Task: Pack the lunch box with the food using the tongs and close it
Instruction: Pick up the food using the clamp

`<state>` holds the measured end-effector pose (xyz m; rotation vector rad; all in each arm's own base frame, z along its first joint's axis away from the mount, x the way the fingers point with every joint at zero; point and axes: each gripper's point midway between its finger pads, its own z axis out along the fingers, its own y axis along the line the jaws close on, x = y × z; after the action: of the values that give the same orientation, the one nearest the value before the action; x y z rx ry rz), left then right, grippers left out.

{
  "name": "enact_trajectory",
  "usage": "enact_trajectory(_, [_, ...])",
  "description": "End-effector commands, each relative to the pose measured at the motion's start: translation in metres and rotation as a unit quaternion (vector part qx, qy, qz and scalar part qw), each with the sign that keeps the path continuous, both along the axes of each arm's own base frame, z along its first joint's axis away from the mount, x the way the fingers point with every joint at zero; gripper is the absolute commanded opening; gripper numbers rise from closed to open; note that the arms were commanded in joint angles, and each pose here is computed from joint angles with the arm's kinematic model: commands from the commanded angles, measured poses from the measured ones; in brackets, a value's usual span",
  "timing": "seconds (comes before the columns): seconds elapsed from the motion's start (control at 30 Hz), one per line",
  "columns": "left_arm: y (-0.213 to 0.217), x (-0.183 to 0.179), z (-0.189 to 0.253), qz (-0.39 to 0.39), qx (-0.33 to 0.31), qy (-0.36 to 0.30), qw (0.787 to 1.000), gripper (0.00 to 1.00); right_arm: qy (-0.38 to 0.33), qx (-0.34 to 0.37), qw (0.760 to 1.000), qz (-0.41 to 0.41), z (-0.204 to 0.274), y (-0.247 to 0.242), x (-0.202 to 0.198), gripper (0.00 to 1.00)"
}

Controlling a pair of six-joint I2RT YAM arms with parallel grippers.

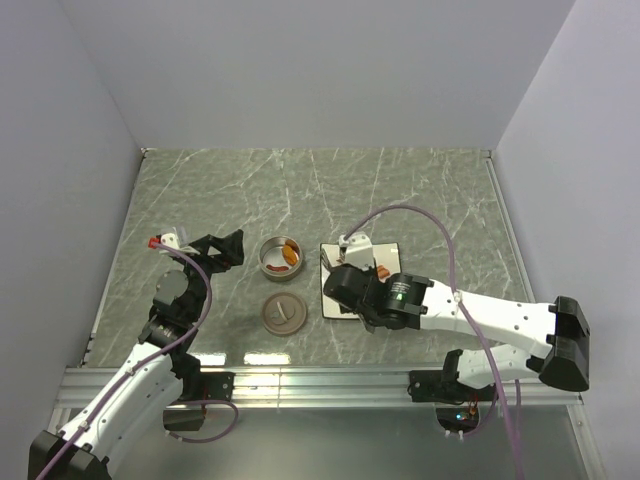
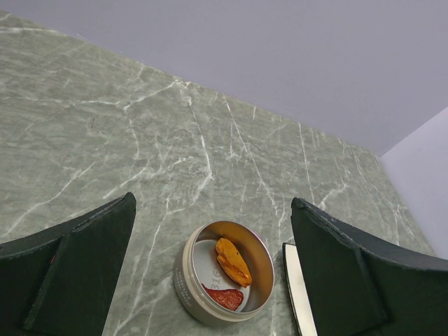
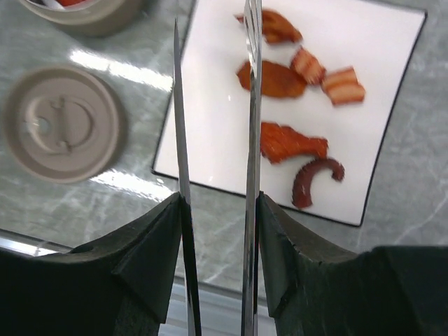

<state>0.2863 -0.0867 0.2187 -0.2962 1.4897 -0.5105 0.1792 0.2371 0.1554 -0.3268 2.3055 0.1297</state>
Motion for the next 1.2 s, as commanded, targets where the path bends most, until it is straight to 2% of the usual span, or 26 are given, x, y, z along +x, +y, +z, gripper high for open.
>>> enact_trajectory(0.0, [-0.004, -0.001, 0.011, -0.01, -0.013, -0.019, 1.0, 0.99, -0.001, 0.014, 0.999, -0.046, 0.0, -0.02, -0.003, 0.53])
enact_trajectory(0.43, [-0.006, -0.001, 0.01, -0.014, -0.013, -0.018, 1.0, 1.0, 0.039, 0.014, 0.995, -0.086, -0.033, -0.064, -0.035, 0.52])
enact_trajectory(0.93, [-0.004, -0.002, 0.011, -0.013, -0.015, -0.019, 1.0, 0.99, 0.019, -0.003, 0.994, -0.109, -0.038, -0.072, -0.025, 0.54])
enact_trajectory(1.17, [-0.004, -0.003, 0.011, -0.013, -0.016, -0.02, 1.0, 0.99, 0.012, 0.019, 0.995, -0.101, -0.036, -0.065, -0.015, 0.54])
